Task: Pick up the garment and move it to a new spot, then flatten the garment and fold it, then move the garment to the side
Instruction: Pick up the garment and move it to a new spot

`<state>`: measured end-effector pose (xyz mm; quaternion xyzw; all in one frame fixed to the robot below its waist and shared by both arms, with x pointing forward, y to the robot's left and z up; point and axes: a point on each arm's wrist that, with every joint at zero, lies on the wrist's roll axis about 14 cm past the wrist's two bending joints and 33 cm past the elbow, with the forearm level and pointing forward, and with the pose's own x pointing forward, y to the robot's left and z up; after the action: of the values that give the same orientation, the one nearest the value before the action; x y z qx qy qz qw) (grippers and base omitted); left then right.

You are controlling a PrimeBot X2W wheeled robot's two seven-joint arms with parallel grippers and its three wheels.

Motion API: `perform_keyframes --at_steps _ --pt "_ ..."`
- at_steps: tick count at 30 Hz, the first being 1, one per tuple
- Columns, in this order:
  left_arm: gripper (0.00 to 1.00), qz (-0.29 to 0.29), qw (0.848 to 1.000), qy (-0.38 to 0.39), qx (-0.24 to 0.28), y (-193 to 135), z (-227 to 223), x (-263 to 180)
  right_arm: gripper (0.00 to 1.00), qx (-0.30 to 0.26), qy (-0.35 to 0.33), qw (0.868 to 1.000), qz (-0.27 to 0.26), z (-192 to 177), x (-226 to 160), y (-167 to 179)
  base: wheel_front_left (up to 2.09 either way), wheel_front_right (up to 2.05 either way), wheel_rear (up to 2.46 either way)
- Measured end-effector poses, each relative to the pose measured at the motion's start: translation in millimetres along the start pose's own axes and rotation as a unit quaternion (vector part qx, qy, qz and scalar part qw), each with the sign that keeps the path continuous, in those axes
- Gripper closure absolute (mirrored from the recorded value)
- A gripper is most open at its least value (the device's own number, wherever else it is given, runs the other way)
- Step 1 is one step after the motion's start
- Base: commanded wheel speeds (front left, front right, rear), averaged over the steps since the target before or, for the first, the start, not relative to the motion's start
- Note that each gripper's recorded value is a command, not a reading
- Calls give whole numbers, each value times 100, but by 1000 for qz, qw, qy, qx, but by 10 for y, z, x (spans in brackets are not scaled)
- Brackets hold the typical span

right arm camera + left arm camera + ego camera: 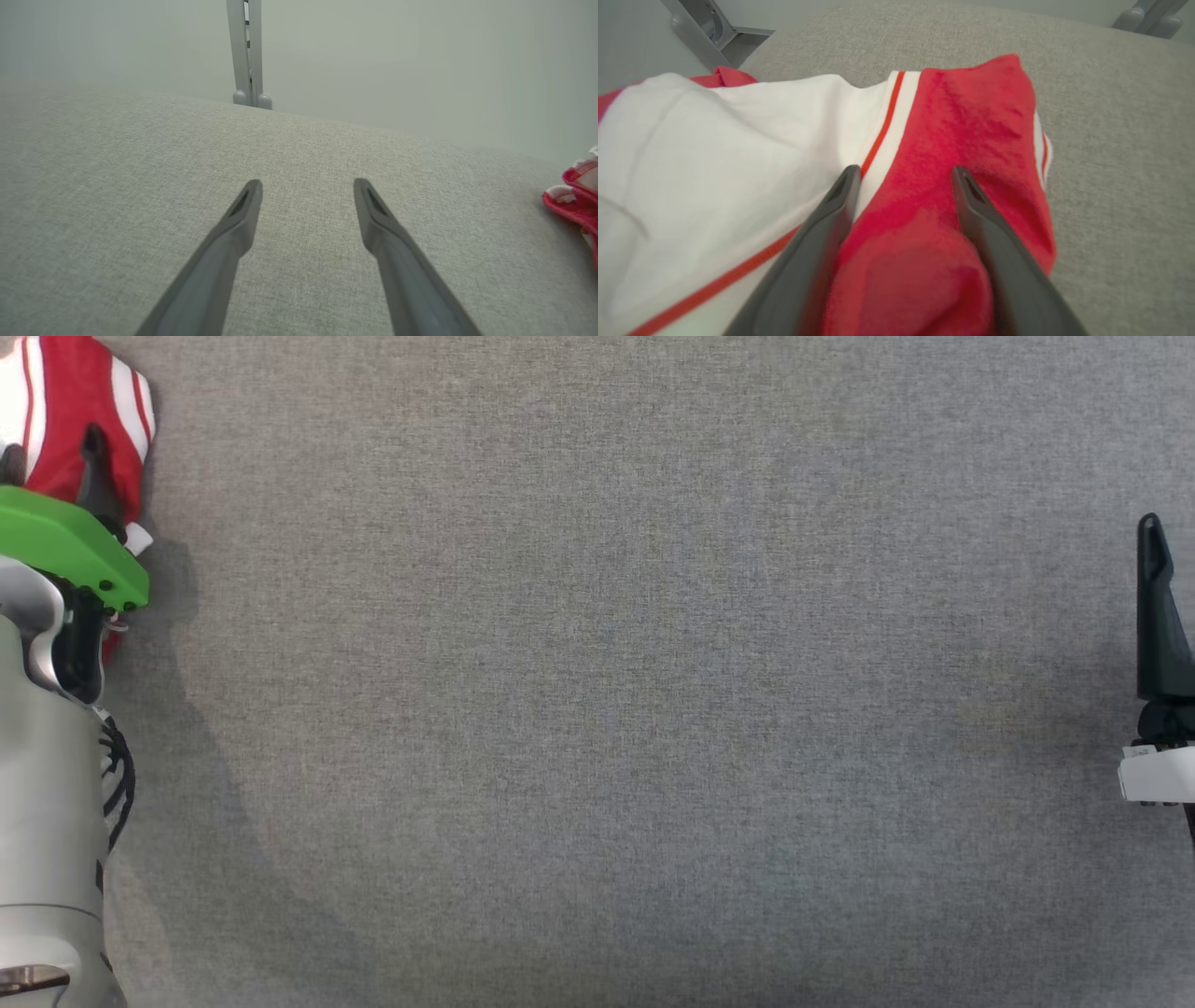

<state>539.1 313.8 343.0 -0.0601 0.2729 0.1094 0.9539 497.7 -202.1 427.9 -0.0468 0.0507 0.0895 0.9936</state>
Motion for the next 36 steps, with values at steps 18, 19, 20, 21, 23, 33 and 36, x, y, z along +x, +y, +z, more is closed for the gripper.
perform_keyframes --at_steps 18,19,20,21,23,33,36 --pt "100 -8 995 -94 9 108 624 -282 0 26 -24 999 5 215 -113 146 0 0 0" --pt "100 -12 993 -116 14 84 745 -320 0 31 -28 999 3 238 -135 154 0 0 0" --pt "100 -16 990 -136 20 66 869 -362 0 36 -31 999 1 253 -160 157 0 0 0" --pt "100 -18 988 -154 25 54 983 -400 0 39 -33 999 -1 265 -181 156 0 0 0" --pt "100 -27 979 -200 41 -3 1285 -510 0 46 -39 998 -6 299 -237 168 0 0 0" --pt "100 -125 923 -348 110 -821 2415 -1205 0 83 -55 994 -54 379 -624 48 0 0 0" --pt "100 -165 899 -386 128 -1206 2686 -1476 0 90 -59 991 -74 399 -766 -28 0 0 0"
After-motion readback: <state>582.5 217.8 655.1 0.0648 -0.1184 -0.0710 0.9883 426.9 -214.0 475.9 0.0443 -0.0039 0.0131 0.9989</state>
